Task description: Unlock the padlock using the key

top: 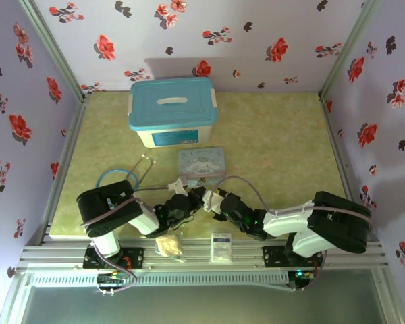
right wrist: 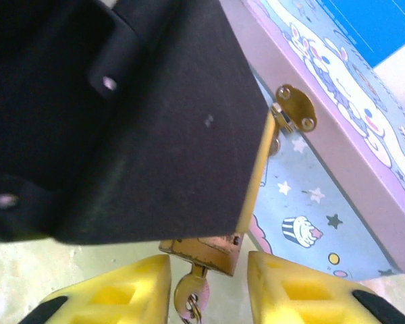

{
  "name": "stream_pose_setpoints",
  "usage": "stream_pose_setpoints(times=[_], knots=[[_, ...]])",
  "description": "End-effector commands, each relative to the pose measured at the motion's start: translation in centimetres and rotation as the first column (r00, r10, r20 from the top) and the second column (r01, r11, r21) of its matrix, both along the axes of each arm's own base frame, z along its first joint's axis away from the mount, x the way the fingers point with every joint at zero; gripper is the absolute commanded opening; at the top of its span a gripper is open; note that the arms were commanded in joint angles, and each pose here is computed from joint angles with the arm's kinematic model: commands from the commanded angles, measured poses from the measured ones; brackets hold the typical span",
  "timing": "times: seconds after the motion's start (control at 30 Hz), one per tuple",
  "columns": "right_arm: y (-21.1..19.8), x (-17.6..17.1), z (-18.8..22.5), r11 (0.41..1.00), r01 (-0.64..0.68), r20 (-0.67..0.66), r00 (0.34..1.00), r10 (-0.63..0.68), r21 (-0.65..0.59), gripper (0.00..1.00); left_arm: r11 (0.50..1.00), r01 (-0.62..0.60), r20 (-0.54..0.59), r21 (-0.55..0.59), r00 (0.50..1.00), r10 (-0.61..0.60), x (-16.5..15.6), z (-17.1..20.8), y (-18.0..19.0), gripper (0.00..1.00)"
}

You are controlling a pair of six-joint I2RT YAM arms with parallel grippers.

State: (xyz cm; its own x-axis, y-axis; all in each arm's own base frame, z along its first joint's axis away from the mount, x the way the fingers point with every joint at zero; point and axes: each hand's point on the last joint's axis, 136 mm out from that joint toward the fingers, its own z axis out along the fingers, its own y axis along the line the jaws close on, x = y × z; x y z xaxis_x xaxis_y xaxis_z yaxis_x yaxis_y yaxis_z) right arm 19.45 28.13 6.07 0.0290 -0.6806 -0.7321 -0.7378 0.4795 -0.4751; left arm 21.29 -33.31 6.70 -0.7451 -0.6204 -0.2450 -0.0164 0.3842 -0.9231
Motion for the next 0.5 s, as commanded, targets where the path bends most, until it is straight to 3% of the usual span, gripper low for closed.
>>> stream_pose_setpoints(times=[0.0, 0.2, 0.47], knots=[[0.2, -0.4, 0.4, 0.999, 0.005, -0.017, 1.000, -0.004, 0.035, 0.34, 0.996, 0.009, 0.066, -0.091, 0.998, -0.003, 0.0, 3.3, -0.6, 0.00], [-0.8, 0.6, -0.4, 0.997, 0.082, 0.015, 0.997, -0.082, -0.010, 0.25, 0.995, 0.007, 0.068, -0.095, 0.998, 0.000, 0.0, 3.5, -0.5, 0.00], [-0.8, 0.7, -0.6, 0.992, 0.123, -0.008, 0.992, -0.123, 0.041, 0.17, 0.995, 0.004, 0.062, -0.100, 0.998, 0.003, 0.0, 3.4, -0.5, 0.00]])
